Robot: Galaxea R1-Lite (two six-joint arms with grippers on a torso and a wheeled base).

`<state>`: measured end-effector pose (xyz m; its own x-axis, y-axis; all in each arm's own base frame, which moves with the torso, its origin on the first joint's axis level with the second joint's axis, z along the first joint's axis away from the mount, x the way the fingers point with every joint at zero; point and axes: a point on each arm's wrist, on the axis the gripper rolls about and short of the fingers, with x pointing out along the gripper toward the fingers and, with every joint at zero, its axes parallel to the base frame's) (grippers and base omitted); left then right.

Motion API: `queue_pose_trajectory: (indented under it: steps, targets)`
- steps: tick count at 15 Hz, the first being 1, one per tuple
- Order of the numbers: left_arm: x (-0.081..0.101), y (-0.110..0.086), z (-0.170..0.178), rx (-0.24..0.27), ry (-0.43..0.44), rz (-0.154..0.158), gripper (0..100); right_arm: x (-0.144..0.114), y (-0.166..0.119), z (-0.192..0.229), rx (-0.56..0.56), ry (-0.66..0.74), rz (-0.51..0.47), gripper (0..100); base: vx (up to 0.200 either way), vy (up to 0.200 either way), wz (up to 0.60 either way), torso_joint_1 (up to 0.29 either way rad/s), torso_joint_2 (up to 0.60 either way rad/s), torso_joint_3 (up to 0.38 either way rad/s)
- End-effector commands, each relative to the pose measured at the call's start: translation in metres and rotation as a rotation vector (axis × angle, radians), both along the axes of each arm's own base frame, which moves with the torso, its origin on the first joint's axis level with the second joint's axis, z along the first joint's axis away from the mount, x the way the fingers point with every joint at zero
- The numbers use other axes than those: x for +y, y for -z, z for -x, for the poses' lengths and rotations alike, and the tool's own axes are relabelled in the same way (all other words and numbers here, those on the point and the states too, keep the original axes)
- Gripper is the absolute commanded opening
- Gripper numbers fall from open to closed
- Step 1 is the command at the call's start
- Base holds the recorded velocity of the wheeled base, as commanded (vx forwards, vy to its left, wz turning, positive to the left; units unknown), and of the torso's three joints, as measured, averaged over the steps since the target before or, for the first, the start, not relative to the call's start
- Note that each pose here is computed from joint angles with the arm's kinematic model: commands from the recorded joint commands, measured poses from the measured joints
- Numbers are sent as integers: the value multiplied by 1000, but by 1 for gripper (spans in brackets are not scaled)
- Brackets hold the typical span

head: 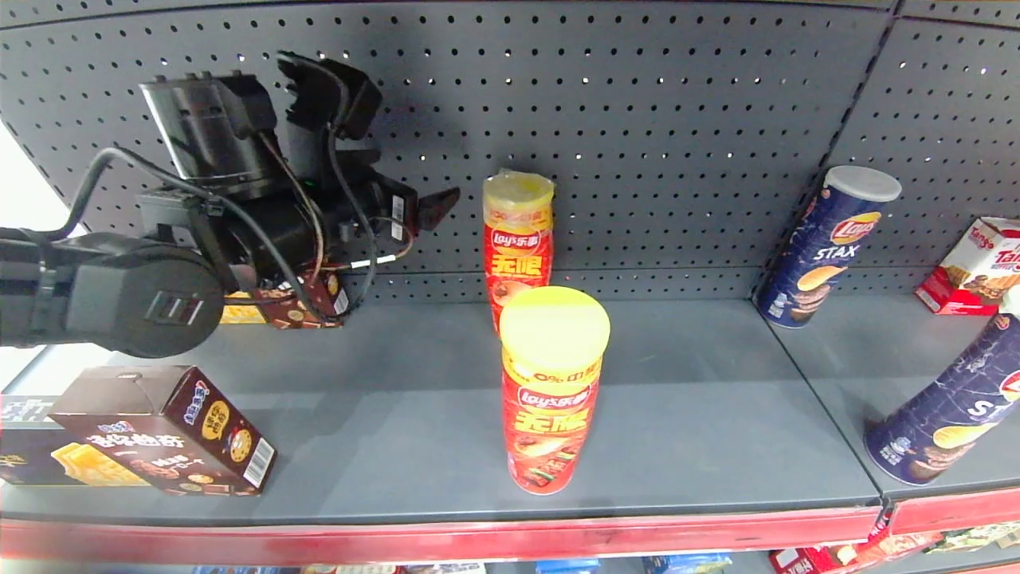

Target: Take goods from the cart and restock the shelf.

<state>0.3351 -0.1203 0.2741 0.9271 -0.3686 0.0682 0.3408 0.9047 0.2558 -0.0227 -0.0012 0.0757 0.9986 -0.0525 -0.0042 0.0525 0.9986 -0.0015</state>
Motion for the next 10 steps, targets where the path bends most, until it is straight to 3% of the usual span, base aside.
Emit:
queue_pose_trajectory:
  steps: [1,5,10]
  targets:
    - [10,-30,27,-73,-6,25,100,0,0,0,2,-7,3,100,0,0,0,0,0,0]
    - [22,-46,62,-79,-33,28,100,1,0,0,2,-51,2,100,0,0,0,0,0,0]
    - [40,-19,104,-12,-71,15,100,1,-7,2,-25,-40,-18,100,0,0,0,0,0,0]
